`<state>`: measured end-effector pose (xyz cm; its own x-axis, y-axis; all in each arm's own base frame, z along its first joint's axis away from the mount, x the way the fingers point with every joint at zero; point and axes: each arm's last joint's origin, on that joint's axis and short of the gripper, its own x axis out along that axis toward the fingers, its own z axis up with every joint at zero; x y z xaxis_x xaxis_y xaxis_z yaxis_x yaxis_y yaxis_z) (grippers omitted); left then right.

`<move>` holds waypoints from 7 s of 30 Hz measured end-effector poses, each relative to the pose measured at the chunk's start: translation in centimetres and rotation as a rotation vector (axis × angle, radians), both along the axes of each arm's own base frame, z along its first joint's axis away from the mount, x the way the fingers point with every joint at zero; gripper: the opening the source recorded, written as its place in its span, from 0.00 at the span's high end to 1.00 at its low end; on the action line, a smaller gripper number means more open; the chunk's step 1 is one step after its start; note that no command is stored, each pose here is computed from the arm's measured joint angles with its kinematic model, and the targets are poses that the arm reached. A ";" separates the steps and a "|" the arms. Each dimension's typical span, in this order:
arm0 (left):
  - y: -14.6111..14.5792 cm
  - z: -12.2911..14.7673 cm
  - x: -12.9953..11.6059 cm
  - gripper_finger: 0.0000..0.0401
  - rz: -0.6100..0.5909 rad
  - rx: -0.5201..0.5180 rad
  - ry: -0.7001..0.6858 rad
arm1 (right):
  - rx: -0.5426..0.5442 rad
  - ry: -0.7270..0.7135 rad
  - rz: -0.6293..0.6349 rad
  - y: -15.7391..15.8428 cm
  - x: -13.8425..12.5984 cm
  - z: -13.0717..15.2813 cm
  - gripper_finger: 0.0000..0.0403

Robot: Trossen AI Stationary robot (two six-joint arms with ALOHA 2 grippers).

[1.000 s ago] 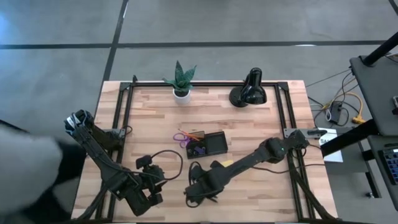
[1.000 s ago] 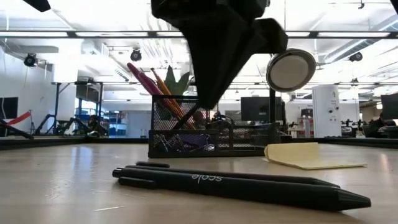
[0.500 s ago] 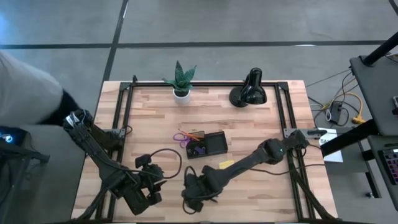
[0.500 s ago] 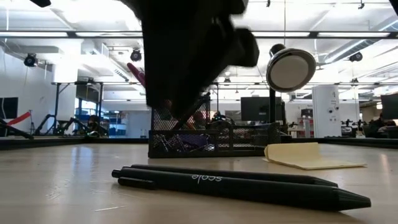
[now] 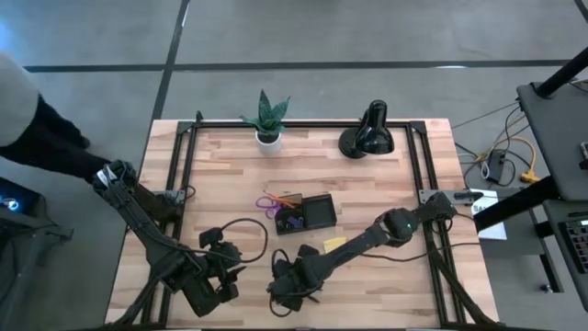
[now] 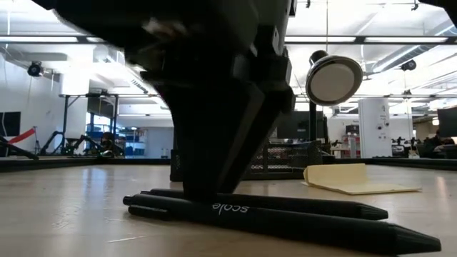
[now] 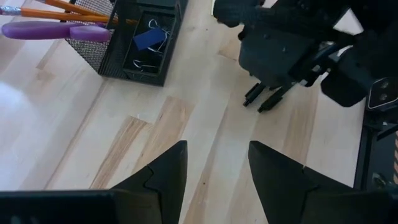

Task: Pick and place office supplies into organizer
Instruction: Put the right pen into the desk organizer, then put the pen into the desk organizer

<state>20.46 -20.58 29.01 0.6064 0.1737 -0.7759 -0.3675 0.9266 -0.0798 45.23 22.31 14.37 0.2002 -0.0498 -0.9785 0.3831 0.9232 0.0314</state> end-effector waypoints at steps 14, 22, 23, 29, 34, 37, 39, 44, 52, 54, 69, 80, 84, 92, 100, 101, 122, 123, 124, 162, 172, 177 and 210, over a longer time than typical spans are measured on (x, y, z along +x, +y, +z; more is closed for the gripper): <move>0.0 0.0 0.0 0.61 0.001 0.003 -0.001 | -0.044 -0.010 0.015 -1.7 0.7 -0.8 0.83; 0.0 -0.1 0.0 0.61 0.001 0.004 -0.001 | -0.091 -0.057 0.017 -2.4 1.4 -0.5 0.96; 0.0 -0.1 0.0 0.61 0.001 0.004 -0.001 | -0.100 -0.071 0.002 -2.4 1.4 -0.4 0.96; 0.3 0.7 -0.3 0.61 0.004 -0.009 -0.028 | -0.222 -0.312 -0.205 -2.3 1.7 3.9 0.96; 1.1 2.3 -1.2 0.61 0.021 -0.006 -0.121 | -0.344 -0.589 -0.413 -1.6 0.5 9.0 0.96; 1.8 3.1 -1.7 0.61 0.027 -0.009 -0.153 | -0.467 -0.708 -0.482 -2.0 -0.1 10.9 0.97; 2.0 3.5 -1.9 0.61 0.018 -0.001 -0.164 | -0.533 -0.772 -0.522 -2.9 -0.3 12.3 0.97; 2.5 4.2 -2.4 0.61 -0.014 0.007 -0.177 | -0.687 -0.856 -0.623 -5.7 0.0 14.0 0.97; 2.2 5.1 -4.0 0.61 -0.140 0.044 -0.189 | -0.775 -0.832 -0.680 -9.2 1.1 13.4 0.97; 2.3 5.4 -4.4 0.61 -0.167 0.066 -0.204 | -0.791 -0.811 -0.682 -9.6 1.2 12.3 0.97; 5.2 6.6 -4.7 0.61 -0.160 0.272 -0.255 | -0.893 -0.850 -0.789 -11.5 0.0 4.6 0.97; 5.6 6.4 -4.3 0.61 -0.134 0.286 -0.235 | -0.833 -0.828 -0.668 -8.7 0.1 2.2 0.89; 5.6 6.4 -4.3 0.61 -0.134 0.282 -0.236 | -0.821 -0.829 -0.639 -7.6 -0.2 2.3 0.78; 5.2 6.6 -4.1 0.61 -0.123 0.243 -0.273 | -0.701 -0.726 -0.492 -5.1 -0.7 2.4 0.63; 5.1 6.6 -4.0 0.61 -0.136 0.212 -0.270 | -0.390 -0.576 -0.209 0.8 -2.3 4.1 0.60; 5.1 6.6 -4.0 0.61 -0.140 0.206 -0.266 | -0.352 -0.562 -0.173 1.7 -2.6 4.3 0.60; 5.0 6.6 -4.0 0.61 -0.156 0.193 -0.253 | -0.180 -0.359 -0.009 4.0 -3.6 -0.4 0.61; 5.0 6.6 -4.0 0.61 -0.156 0.194 -0.252 | -0.183 -0.358 -0.002 3.9 -3.6 -0.5 0.61; 5.0 6.6 -4.0 0.61 -0.156 0.194 -0.252 | -0.178 -0.362 0.004 3.9 -3.5 -0.7 0.61; 5.1 4.3 -4.1 0.61 -0.142 0.225 -0.206 | -0.143 -0.360 0.109 3.1 -4.1 -4.0 0.86; 5.1 4.3 -4.0 0.61 -0.146 0.232 -0.204 | -0.140 -0.375 0.018 1.3 -2.8 -3.6 0.89; 5.2 4.4 -4.0 0.61 -0.137 0.244 -0.214 | -0.377 -0.587 -0.219 0.5 -1.4 -1.4 0.89; 5.3 4.4 -4.1 0.61 -0.181 0.292 -0.195 | -1.042 -0.873 -0.633 -8.6 -0.1 5.6 0.89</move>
